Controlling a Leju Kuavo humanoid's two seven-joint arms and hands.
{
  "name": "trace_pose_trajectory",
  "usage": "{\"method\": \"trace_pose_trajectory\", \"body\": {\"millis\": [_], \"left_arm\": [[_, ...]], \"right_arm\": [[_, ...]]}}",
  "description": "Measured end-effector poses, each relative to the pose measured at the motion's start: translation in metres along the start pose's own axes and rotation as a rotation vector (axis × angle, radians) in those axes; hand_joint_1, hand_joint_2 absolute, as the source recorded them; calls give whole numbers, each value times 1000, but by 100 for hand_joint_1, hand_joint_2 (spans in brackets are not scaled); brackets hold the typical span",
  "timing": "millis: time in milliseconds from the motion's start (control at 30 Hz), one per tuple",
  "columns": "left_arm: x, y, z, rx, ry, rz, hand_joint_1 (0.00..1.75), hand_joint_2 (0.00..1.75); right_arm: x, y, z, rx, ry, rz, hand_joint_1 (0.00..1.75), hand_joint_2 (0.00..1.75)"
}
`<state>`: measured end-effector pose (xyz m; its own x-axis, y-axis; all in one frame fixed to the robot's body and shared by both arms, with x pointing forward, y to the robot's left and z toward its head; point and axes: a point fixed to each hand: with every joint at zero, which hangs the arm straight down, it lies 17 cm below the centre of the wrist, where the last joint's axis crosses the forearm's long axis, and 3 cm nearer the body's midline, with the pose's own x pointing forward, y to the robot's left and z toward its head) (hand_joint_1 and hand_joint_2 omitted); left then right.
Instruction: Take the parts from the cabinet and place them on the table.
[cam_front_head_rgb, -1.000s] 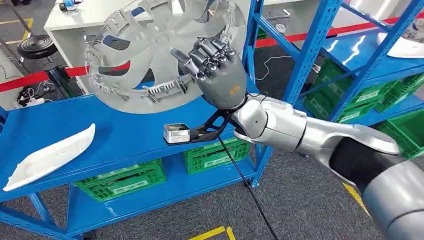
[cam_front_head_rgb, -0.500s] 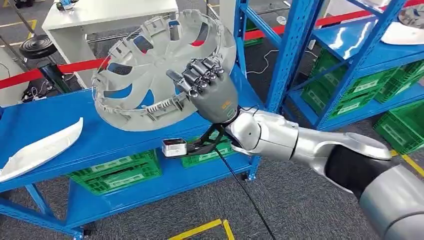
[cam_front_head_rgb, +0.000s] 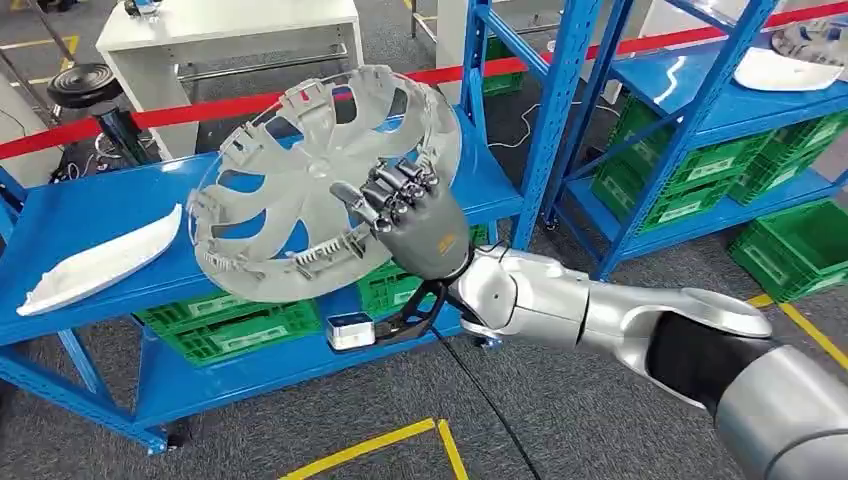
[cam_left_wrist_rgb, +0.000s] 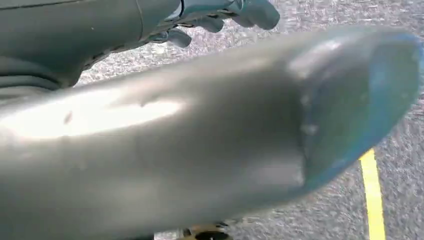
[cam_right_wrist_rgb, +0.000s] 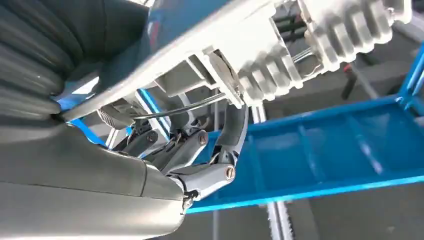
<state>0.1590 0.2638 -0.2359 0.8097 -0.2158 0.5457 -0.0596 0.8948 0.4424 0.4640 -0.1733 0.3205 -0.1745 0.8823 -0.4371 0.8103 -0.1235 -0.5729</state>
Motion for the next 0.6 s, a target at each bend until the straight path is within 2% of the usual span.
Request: {"method": "trace_pose_trajectory", "body": {"millis": [100,200,300,367,467,533,600], "left_arm": [[0,0,0,-2,-5,-10,0,0],[-1,1,0,0,-2,-8,0,0],[-1,2,-1,3,1,-4,0,0],[-3,3,-1,7,7,-1,0,0],[-10,6,-1,13,33,-5,0,0],[-10,8,-2,16,33,-4,0,0],[-9,8,-3,15,27,-7,0,0]], "right_arm": [[11,1,9,9,0,-34,175,175],[34,4,26,32,-48,-82,175,175],[43,2,30,38,-52,-116,175,175],[63,-3,37,36,-111,-162,175,175],[116,-32,42,-17,-254,-279,175,175],[124,-43,41,-33,-244,-326,175,175],[111,-44,36,-34,-178,-337,175,175]]}}
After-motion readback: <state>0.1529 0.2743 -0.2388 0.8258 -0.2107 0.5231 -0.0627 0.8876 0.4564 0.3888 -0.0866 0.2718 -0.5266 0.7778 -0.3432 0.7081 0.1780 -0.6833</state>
